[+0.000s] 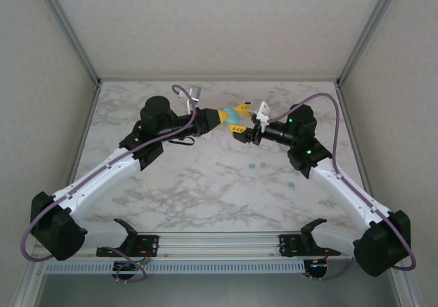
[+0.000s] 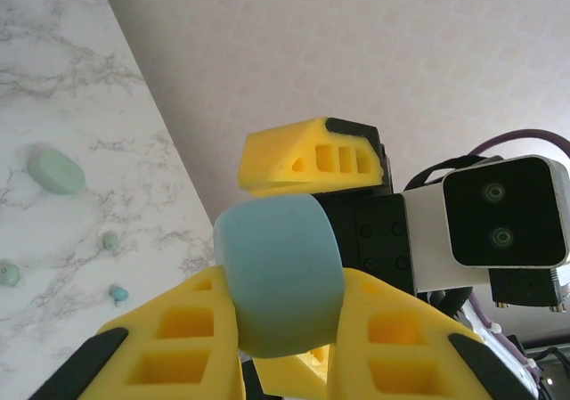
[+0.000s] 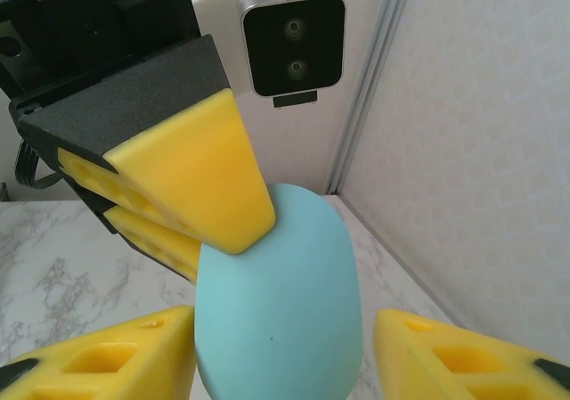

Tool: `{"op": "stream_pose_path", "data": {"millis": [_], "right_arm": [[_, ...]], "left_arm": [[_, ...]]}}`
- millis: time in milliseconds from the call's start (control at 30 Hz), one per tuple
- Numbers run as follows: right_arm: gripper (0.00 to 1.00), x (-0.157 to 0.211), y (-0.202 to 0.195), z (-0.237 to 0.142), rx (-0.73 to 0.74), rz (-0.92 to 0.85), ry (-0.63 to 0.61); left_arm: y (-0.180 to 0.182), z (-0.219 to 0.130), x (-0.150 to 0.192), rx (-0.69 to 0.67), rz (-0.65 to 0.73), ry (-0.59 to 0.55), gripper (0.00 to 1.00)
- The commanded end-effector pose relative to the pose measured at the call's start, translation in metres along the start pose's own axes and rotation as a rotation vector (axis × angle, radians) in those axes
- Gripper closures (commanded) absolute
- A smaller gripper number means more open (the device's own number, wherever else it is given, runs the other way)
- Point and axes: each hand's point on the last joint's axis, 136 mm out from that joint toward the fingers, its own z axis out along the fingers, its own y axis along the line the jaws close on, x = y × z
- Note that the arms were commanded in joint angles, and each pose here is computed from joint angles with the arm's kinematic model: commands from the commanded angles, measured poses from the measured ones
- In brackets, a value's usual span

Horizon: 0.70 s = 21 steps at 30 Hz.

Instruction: Insert the wireless bluetooth earbuds into the charging case

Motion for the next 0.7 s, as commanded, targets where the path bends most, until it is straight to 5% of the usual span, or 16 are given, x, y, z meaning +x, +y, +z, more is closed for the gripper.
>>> {"op": "stream_pose_path", "data": {"millis": [0, 233, 433, 667], "right_arm": [[0.46, -0.021, -0.005, -0.001, 0.022, -0.045, -0.046], [0.59, -0.018, -0.006, 0.001, 0.020, -0.022, -0.020], [0.62, -0.018, -0.002, 0.001, -0.010, 0.039, 0.007], [0.62, -0.017, 0.017, 0.002, -0.190, 0.262, 0.114]], "left_arm": [[-0.016, -0.007, -0.002, 0.038, 0.039, -0.004, 0.84], [-0.016, -0.008, -0.001, 0.037, 0.048, -0.003, 0.77], [-0.010, -0.017, -0.001, -0.046, 0.130, -0.011, 0.39], [0.004, -0.060, -0.006, -0.266, 0.610, -0.059, 0.31]]}}
